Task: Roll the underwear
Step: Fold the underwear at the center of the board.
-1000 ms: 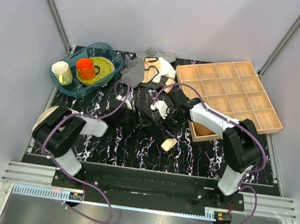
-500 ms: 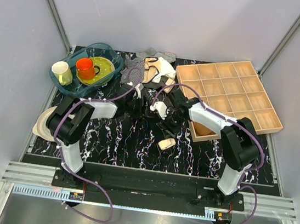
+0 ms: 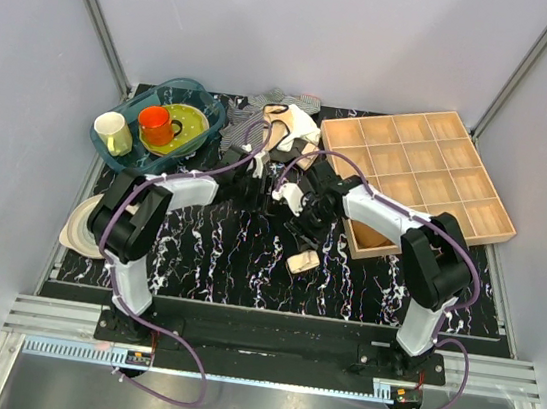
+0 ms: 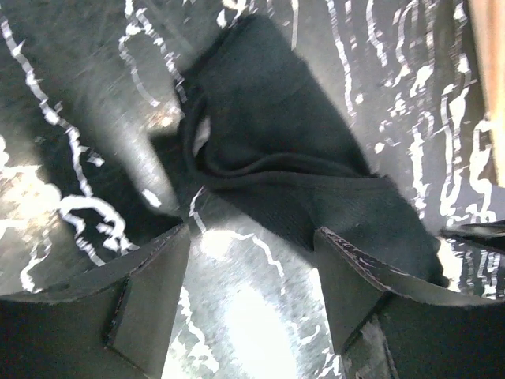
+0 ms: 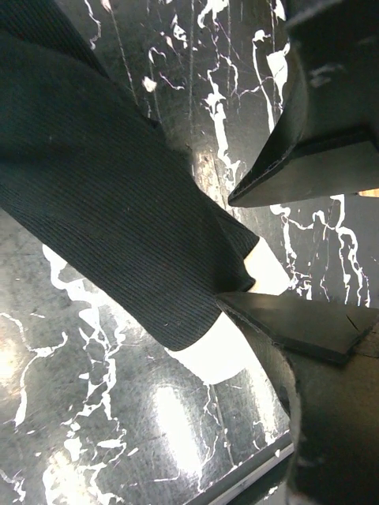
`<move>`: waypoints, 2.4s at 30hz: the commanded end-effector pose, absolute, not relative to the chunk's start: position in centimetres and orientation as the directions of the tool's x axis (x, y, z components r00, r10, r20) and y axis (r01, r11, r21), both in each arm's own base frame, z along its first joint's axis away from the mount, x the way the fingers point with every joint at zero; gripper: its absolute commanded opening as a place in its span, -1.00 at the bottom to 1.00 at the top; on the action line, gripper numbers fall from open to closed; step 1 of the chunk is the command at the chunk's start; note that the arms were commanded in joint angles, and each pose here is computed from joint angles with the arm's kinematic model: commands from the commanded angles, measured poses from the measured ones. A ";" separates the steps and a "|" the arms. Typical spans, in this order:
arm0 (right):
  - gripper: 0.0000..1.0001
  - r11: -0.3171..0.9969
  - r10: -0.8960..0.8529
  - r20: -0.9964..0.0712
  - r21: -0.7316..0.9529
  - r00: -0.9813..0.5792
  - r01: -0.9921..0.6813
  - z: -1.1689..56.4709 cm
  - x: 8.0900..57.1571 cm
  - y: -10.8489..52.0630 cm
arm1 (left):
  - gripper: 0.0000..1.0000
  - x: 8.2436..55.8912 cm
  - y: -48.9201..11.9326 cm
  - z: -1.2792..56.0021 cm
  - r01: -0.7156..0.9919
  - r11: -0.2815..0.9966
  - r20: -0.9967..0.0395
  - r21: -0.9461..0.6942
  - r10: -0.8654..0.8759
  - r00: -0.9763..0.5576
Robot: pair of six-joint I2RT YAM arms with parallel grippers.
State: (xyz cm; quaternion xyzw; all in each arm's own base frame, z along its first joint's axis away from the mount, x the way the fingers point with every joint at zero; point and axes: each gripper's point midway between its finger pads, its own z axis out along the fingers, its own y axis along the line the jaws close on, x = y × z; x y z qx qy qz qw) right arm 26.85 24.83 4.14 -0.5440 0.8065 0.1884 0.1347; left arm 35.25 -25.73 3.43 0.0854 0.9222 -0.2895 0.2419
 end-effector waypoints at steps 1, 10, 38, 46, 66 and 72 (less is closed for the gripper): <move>0.11 0.315 -0.789 -0.509 0.144 -0.344 -0.938 7.7 27.9 26.4 | 0.42 34.9 -22.3 4.4 0.315 0.892 -0.515 -0.324 0.113 -0.850; 0.10 0.294 -0.804 -0.493 0.159 -0.334 -0.942 7.0 27.6 26.3 | 0.43 32.4 -22.5 11.6 0.467 0.844 -0.675 -0.264 0.184 -0.715; -0.31 0.334 -0.800 -0.468 0.172 -0.376 -0.927 4.1 27.8 24.4 | -0.29 29.4 -34.9 9.3 0.490 0.490 -0.532 -0.721 0.063 -0.845; -0.31 0.356 -0.746 -0.503 0.254 -0.437 -0.899 4.9 27.7 24.5 | -0.34 30.3 -34.3 9.0 0.418 0.466 -0.509 -0.780 -0.083 -0.857; -0.32 0.440 -0.701 -0.477 0.296 -0.530 -0.848 4.1 28.7 23.4 | -0.33 31.6 -34.1 9.5 0.313 0.391 -0.426 -0.866 -0.248 -0.870; -0.27 0.419 -0.693 -0.509 0.292 -0.511 -0.859 5.4 28.7 23.5 | -0.36 31.9 -34.5 7.3 0.264 0.415 -0.384 -0.870 -0.237 -0.892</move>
